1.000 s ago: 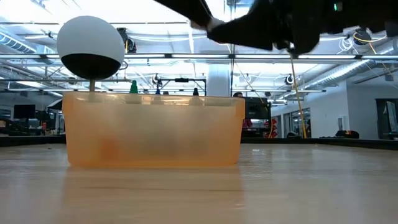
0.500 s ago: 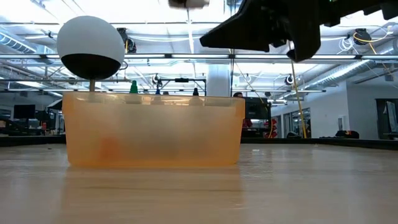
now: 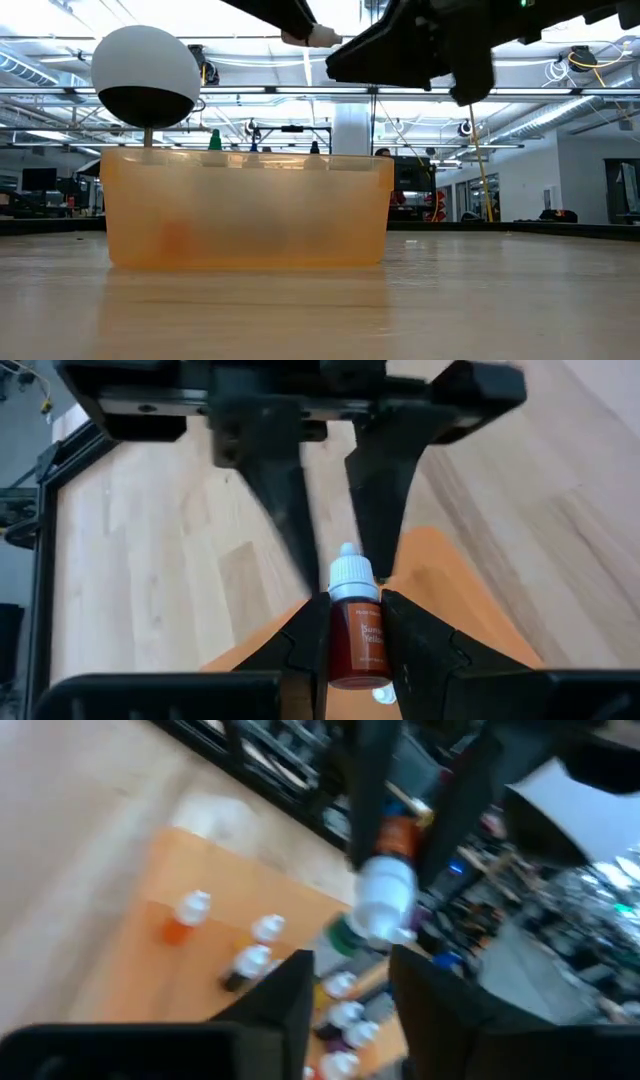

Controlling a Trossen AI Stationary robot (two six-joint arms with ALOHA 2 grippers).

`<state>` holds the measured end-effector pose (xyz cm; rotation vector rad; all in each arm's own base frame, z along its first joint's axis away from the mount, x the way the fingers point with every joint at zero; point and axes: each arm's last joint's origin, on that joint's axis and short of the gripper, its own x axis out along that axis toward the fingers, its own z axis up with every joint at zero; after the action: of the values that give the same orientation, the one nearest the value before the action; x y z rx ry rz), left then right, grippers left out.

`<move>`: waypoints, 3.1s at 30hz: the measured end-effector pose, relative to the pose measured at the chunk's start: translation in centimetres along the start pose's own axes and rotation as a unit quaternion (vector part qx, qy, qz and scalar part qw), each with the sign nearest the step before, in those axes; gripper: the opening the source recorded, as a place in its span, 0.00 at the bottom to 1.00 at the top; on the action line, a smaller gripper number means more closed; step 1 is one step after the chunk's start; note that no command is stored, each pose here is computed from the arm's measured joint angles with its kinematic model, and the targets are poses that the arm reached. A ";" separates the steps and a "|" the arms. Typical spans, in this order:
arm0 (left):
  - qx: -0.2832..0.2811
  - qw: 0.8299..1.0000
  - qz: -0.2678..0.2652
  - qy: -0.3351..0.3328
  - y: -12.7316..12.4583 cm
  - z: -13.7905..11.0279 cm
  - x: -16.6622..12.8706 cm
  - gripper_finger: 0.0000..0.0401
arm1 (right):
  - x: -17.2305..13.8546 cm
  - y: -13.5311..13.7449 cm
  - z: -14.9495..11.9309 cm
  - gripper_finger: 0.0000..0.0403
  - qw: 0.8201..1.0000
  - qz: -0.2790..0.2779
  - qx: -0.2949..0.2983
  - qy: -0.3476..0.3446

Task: Pick & Place food coloring
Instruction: Put the small orange food coloring bottle into the orange bin

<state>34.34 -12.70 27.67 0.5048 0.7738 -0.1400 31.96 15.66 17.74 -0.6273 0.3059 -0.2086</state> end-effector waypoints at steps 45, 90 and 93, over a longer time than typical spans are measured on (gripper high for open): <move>-0.065 0.998 0.021 -0.010 1.2 0.1 0.3 0.21 | -0.1 -0.7 1.0 0.10 0.998 -0.048 -0.022 -0.031; -0.180 0.958 0.128 -0.181 1.1 -10.8 -7.7 0.74 | 2.3 -8.4 10.6 0.10 0.961 0.216 -0.009 0.174; -0.181 0.954 0.136 -0.198 1.0 -11.4 -7.1 0.74 | 3.7 -8.7 10.2 0.10 0.947 0.244 -0.016 0.209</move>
<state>22.38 -6.77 26.12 0.2171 0.3193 0.1543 38.02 13.24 30.03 -0.5179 0.8636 0.1453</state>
